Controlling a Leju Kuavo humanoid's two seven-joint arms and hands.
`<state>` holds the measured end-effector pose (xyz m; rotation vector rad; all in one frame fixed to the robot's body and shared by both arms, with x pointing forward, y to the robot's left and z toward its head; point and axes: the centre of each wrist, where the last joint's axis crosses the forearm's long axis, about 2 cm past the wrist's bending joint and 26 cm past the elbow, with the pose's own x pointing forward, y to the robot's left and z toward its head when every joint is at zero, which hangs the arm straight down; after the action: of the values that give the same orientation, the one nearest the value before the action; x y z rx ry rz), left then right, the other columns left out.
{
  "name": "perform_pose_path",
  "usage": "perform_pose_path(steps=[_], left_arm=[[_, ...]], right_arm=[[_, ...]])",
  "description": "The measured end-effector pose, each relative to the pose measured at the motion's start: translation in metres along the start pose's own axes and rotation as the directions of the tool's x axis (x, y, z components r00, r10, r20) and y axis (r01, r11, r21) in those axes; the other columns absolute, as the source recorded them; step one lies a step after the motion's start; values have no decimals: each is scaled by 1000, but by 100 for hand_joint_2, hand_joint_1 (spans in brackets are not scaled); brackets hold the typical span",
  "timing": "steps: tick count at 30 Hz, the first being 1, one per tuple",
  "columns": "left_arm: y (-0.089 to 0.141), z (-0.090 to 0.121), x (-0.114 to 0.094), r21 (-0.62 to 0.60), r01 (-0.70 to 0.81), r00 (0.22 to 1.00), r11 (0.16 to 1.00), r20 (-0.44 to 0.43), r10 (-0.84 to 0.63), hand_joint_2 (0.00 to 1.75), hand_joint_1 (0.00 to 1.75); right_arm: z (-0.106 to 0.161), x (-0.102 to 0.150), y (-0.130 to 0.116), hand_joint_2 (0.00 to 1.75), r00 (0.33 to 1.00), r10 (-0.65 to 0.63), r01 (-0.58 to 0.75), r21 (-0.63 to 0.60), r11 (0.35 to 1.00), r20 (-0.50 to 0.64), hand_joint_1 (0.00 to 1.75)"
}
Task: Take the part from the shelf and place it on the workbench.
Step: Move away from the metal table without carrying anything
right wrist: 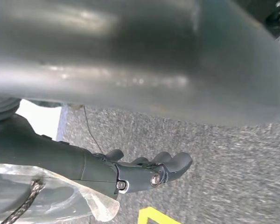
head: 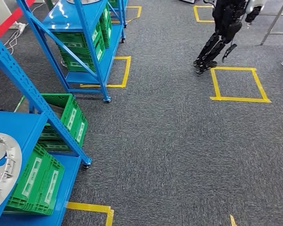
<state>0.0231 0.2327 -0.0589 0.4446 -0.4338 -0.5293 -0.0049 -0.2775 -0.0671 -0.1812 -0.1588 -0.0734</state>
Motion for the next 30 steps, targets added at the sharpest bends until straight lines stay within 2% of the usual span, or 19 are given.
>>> perform_pose_path(steps=[8,19,30], left_arm=[[-5,4,1,-8,3,1000,1000,-12,-3,0,0],[-8,4,15,-37,6,1000,999,14,-6,0,0],[-8,3,15,-36,12,1000,999,8,-12,0,0]], right_arm=[[0,5,1,0,1000,22,-22,-3,1000,11,0],[-1,3,3,0,999,48,-48,3,999,5,0],[-1,3,3,0,998,58,-58,8,998,5,0]])
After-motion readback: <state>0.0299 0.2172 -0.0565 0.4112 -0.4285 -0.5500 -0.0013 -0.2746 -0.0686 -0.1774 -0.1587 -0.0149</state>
